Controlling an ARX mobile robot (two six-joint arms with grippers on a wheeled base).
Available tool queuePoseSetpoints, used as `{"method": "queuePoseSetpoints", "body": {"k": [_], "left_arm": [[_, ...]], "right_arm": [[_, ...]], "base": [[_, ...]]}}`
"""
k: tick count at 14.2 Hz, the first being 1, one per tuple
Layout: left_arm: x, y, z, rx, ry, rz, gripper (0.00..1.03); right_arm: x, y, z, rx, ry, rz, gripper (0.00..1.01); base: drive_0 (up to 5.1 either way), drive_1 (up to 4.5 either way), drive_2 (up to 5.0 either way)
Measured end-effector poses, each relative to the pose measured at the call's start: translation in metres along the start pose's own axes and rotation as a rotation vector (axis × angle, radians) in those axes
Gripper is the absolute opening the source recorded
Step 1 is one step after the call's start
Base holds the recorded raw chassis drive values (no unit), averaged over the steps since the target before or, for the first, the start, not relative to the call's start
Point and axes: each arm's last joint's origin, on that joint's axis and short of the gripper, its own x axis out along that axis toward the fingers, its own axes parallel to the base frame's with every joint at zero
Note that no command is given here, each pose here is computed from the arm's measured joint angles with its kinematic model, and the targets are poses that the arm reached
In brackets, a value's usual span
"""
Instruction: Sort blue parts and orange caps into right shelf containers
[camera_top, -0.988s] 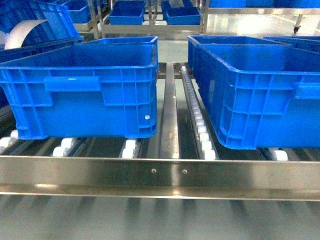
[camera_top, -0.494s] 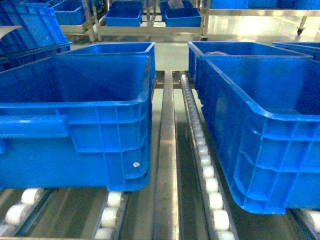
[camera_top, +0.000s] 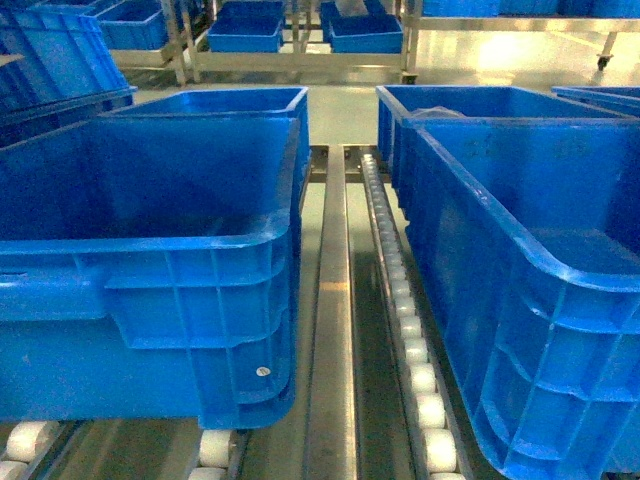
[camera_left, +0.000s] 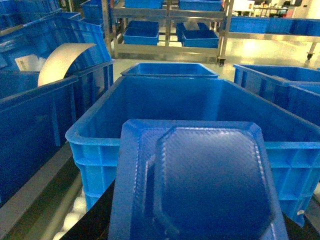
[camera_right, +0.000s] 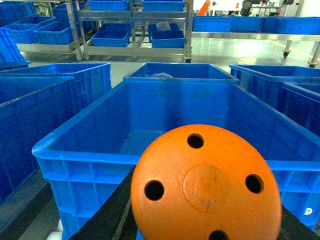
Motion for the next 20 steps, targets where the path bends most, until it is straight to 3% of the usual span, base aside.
{"method": "queuePoseSetpoints", "body": {"k": [20], "left_arm": [[0.0, 0.0, 0.0, 0.0, 0.0, 0.0, 0.41]], "right_arm": [[0.0, 0.0, 0.0, 0.0, 0.0, 0.0, 0.44]], "base": [[0.0, 0.0, 0.0]]}}
